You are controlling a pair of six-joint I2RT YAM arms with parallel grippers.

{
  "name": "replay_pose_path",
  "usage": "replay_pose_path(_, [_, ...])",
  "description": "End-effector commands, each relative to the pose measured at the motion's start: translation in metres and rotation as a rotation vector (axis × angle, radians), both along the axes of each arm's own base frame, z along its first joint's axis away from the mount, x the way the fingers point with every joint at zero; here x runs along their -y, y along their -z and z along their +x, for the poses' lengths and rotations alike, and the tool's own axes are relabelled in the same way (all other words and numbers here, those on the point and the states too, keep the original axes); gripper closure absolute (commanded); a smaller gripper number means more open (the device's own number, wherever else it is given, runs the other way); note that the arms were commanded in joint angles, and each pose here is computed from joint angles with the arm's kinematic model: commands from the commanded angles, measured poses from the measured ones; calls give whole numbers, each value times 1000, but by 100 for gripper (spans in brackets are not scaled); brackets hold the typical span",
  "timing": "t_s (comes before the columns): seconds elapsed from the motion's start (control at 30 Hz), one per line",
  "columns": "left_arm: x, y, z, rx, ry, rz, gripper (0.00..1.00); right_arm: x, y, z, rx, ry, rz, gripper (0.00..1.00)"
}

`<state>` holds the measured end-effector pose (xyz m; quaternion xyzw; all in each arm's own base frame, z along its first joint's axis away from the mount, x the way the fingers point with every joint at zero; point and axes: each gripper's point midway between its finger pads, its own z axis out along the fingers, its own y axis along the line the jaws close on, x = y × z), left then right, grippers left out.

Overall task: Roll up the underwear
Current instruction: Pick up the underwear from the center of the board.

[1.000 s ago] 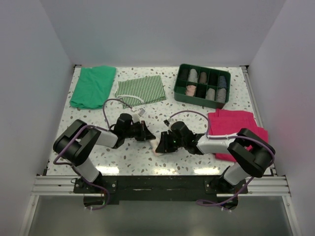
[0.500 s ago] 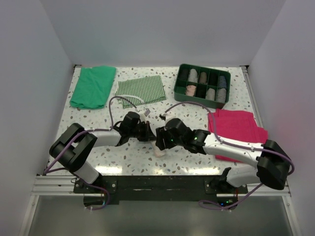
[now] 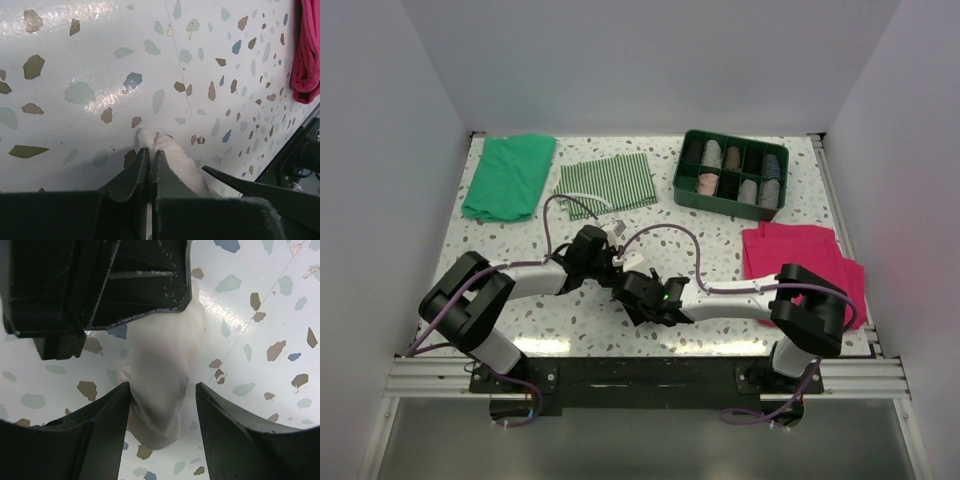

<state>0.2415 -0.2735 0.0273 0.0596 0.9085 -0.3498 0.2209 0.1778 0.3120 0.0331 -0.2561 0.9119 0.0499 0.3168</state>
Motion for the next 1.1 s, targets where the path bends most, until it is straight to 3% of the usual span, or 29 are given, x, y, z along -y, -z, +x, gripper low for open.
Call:
replay_pose_path(0.0, [-3,0,2,-4,-16,37,100,-15,-11,12,94,18,10,41])
replay_pose_path(0.3, [0,0,2,-12,0,26,100,-1,27,7,54,38,-95,43])
replay_pose_path(0.4, [1,-1,1,-15,7,22,100,6,38,2,32,50,-100,48])
replay_pose_path(0.53, [1,0,0,-20,8,24,100,23,49,-3,15,90,-151,75])
replay_pose_path(0.67, [-1,-4,2,-8,8,26,99,36,61,-12,-19,102,-162,92])
replay_pose_path(0.77, [-4,-11,8,7,-7,17,79,36,59,-16,-34,103,-127,99])
replay_pose_path(0.83, [-8,-16,11,18,-16,13,61,34,47,-17,-33,108,-71,100])
replay_pose_path(0.93, [-21,-34,24,57,-61,0,45,34,28,-12,-34,128,-1,100])
replay_pose_path(1.07, [-49,-55,40,105,-159,12,36,39,2,5,-34,168,79,100])
